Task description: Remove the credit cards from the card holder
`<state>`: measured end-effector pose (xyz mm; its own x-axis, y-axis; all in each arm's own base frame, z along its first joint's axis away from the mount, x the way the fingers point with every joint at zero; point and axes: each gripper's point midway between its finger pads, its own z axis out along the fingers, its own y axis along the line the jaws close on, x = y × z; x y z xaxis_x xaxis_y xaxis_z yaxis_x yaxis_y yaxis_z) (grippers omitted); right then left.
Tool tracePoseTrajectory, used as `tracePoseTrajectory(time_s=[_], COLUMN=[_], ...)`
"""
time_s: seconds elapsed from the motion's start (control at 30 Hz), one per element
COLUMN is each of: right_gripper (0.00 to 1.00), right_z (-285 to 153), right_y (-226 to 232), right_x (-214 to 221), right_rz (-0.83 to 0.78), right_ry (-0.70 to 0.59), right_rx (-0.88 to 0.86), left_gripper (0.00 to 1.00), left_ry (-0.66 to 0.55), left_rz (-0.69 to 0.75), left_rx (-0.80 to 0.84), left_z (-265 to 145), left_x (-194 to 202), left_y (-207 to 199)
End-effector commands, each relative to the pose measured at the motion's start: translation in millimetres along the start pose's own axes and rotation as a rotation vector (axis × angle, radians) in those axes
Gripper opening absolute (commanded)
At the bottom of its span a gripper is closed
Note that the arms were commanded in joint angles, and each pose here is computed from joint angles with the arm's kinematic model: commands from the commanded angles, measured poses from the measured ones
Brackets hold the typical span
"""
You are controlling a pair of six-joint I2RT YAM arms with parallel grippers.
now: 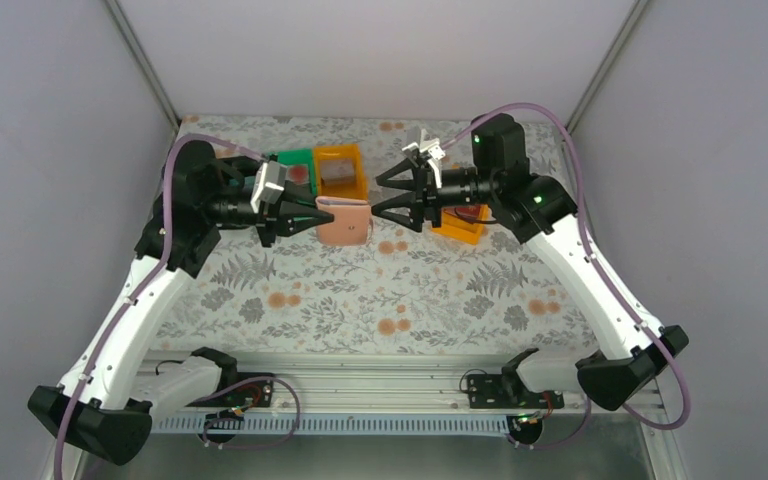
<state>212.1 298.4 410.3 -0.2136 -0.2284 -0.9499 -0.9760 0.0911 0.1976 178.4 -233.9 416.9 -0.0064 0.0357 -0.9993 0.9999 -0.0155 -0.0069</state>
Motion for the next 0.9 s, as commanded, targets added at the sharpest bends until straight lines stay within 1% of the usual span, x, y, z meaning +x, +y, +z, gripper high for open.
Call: tracePoseTrajectory(time_s=[0.0, 0.13, 0.23, 0.33, 0.4, 0.53, 0.7, 0.8, 0.87], right_gripper=[0.68, 0.70, 0.76, 0.83, 0.85, 0.85, 0.83, 0.83, 0.83], right_z=[-3, 5, 14, 11, 10, 10, 12, 6, -2], right_y=[-12, -5, 9, 23, 28, 29, 43, 43, 34], right_x=[9, 9, 12, 15, 22, 32, 14, 15, 16], right_rz=[0.019, 0.067, 0.054, 0.038, 0.054, 0.091, 0.056, 0.041, 0.033], right_ry=[0.033, 0.029, 0.036, 0.036, 0.060, 0.094, 0.075, 0.092, 0.097], right_rx=[0.062, -0.010, -0.064, -0.114, -0.136, -0.137, -0.196, -0.140, -0.024], left_gripper=[0.02, 0.02, 0.02, 0.02, 0.02, 0.02, 0.02, 0.02, 0.02], left_ry=[-0.027, -0.032, -0.038, -0.039, -0.036, -0.029, -0.024, -0.012, -0.009], left_rz=[0.129, 0.108, 0.066, 0.049, 0.047, 0.053, 0.057, 0.065, 0.051], left_rx=[0.098, 0.082, 0.030, 0.016, 0.014, 0.016, 0.011, -0.005, -0.086], left_z=[-1, 2, 5, 5, 5, 6, 6, 6, 4], left_x=[-19, -19, -19, -18, -16, -13, -10, -7, -7], left_y=[-24, -21, -11, -8, -7, -6, -6, -5, 6])
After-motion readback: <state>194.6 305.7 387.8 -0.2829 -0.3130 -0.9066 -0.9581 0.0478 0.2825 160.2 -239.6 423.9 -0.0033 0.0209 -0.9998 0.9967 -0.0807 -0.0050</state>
